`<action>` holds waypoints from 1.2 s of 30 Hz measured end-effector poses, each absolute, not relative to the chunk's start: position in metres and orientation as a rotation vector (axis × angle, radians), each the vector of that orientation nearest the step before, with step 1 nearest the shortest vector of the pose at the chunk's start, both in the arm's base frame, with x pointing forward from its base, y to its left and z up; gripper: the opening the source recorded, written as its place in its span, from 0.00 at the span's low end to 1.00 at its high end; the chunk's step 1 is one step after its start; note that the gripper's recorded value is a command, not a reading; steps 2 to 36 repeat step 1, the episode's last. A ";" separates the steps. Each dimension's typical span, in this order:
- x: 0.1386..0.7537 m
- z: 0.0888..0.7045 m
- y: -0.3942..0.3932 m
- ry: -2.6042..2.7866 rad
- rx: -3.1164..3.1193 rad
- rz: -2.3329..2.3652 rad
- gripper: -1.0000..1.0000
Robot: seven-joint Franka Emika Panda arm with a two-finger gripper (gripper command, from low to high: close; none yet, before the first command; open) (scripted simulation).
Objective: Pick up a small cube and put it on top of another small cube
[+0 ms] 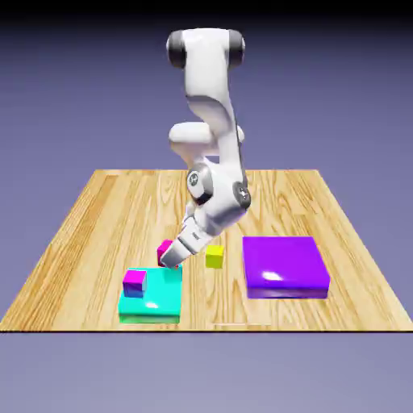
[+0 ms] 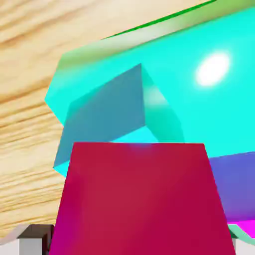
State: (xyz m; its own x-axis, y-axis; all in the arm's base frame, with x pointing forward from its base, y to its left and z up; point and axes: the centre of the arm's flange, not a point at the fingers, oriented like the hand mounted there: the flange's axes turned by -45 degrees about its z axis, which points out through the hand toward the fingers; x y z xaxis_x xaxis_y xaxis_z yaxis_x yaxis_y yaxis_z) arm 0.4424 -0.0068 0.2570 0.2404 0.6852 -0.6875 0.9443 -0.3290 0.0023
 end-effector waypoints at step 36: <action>0.445 0.275 0.001 1.488 2.107 -0.837 1.00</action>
